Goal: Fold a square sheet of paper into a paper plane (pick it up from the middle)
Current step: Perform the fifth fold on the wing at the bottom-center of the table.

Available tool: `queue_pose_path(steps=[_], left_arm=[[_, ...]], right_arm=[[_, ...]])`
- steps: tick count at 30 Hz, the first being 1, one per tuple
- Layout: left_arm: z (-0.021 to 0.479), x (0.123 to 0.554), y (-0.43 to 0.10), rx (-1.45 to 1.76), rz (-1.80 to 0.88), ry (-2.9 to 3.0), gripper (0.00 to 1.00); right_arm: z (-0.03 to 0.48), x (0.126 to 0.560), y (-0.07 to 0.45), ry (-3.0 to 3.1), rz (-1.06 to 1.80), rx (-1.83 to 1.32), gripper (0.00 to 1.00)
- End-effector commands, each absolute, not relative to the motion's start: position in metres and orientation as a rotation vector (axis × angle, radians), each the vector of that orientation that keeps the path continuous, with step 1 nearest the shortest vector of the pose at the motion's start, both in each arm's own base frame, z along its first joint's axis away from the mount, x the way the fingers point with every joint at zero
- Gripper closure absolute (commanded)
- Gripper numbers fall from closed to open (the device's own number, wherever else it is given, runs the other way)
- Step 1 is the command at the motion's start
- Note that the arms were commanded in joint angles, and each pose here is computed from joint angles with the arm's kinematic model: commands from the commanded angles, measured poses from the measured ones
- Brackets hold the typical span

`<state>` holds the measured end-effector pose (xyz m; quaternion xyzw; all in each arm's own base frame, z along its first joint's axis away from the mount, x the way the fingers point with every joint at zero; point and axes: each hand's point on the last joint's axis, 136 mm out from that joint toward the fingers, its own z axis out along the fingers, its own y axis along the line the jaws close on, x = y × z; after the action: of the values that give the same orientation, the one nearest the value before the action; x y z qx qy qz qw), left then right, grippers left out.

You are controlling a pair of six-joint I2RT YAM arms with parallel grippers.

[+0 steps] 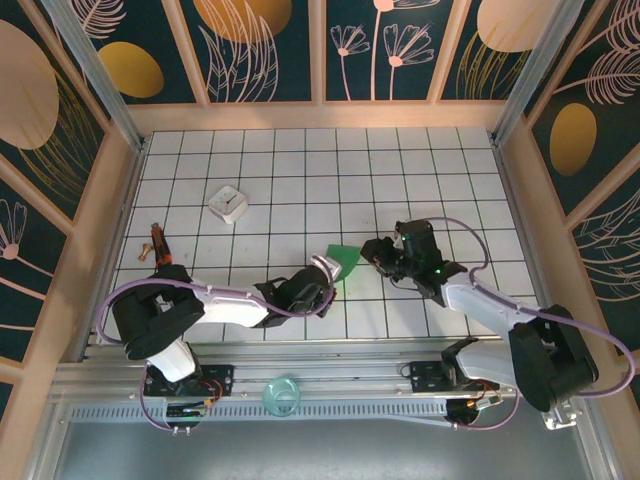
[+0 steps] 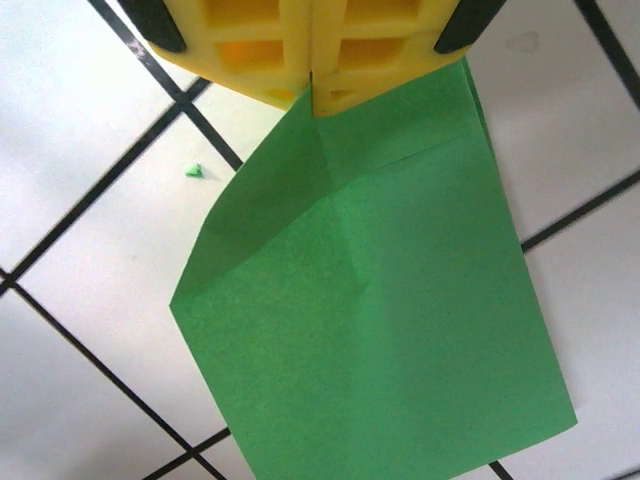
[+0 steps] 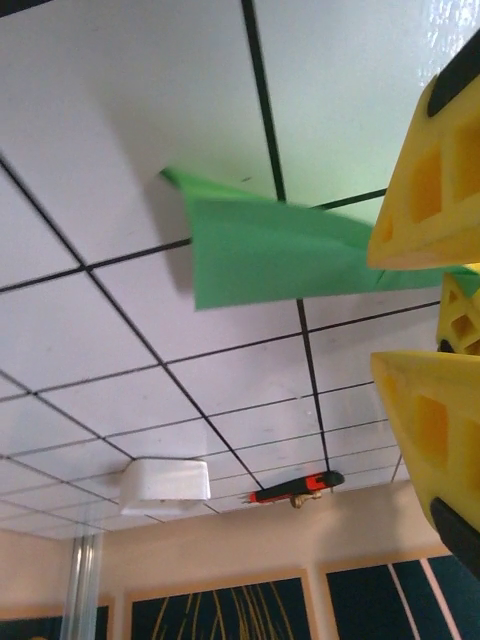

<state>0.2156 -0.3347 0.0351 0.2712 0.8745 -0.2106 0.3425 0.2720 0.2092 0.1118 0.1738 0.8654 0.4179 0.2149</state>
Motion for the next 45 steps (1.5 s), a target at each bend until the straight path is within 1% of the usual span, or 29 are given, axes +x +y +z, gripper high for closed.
queue_pose_path(steps=[1,6,10,21,31,34,39,42,45], left_arm=[[0.056,0.214,-0.348,0.606,-0.751,2.243,1.0],[0.063,0.213,-0.348,0.462,-0.985,2.266,1.0],[0.062,0.208,-0.345,0.35,-1.148,2.284,1.0],[0.063,0.2,-0.339,0.114,-1.444,2.288,1.0],[0.041,0.195,-0.334,0.004,-1.493,2.369,1.0],[0.039,0.194,-0.334,-0.016,-1.518,2.377,1.0],[0.036,0.193,-0.334,-0.026,-1.534,2.389,1.0],[0.035,0.192,-0.334,-0.022,-1.53,2.392,1.0],[0.035,0.192,-0.334,-0.018,-1.53,2.399,1.0]], right_arm=[[0.123,0.28,0.206,2.377,1.057,0.293,0.72],[0.131,0.286,0.213,2.377,1.011,0.138,0.71],[0.129,0.288,0.215,2.384,0.991,0.078,0.71],[0.117,0.28,0.227,2.404,1.036,-0.031,0.71],[0.106,0.266,0.242,2.413,1.068,-0.132,0.72],[0.1,0.263,0.246,2.441,1.027,-0.156,0.71],[0.078,0.273,0.223,2.554,0.838,-0.013,0.67],[0.073,0.274,0.221,2.584,0.835,0.051,0.63],[0.071,0.276,0.224,2.603,0.84,0.072,0.62]])
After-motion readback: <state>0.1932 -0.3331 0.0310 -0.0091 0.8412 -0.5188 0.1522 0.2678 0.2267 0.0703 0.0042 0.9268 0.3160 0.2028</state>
